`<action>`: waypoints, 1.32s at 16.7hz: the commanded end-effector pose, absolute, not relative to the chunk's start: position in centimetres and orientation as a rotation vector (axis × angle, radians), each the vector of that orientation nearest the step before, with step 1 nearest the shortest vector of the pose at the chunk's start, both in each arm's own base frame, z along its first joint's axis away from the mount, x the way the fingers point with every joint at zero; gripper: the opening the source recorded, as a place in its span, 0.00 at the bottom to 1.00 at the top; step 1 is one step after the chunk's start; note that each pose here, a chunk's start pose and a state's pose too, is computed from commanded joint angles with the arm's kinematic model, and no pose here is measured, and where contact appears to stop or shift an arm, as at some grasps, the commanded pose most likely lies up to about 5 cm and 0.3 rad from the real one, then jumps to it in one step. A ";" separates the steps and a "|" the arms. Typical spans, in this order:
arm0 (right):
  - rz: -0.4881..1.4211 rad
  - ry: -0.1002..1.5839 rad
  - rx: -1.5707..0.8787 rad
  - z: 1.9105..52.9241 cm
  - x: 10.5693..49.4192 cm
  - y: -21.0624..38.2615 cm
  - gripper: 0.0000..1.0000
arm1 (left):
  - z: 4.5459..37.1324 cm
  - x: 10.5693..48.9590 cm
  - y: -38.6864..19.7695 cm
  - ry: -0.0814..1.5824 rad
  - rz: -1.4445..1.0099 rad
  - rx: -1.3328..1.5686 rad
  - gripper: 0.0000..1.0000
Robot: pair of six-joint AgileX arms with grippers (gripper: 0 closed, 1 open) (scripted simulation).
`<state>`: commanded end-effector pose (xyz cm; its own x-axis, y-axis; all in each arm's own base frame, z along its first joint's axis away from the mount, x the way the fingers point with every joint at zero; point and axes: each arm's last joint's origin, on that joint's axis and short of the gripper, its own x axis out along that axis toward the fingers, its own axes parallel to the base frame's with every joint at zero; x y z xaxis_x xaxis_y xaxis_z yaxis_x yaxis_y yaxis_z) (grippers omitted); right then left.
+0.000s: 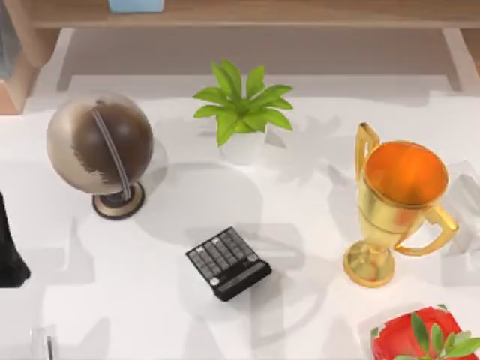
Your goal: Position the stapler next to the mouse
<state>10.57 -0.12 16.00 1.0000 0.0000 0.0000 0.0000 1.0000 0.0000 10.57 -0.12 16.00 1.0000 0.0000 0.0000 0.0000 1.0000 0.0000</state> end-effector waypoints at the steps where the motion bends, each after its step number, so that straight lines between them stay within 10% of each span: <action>1: 0.000 0.000 0.000 16.0 10.6 -0.1 1.00 | 16.0 10.6 -0.1 0.000 0.000 0.000 1.00; 7: 0.000 0.000 0.000 16.0 10.6 -0.1 1.00 | 16.2 11.0 -0.6 0.192 -0.033 -0.071 1.00; 22: 0.000 0.000 0.000 16.0 10.6 -0.1 1.00 | 16.8 14.4 -4.6 1.378 0.121 -0.247 1.00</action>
<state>10.57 -0.12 16.00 1.0000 0.0000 0.0000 0.0000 1.0000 0.0000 14.40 -4.64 16.80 0.1906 -0.0591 -0.9799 -0.2285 0.9681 -0.1028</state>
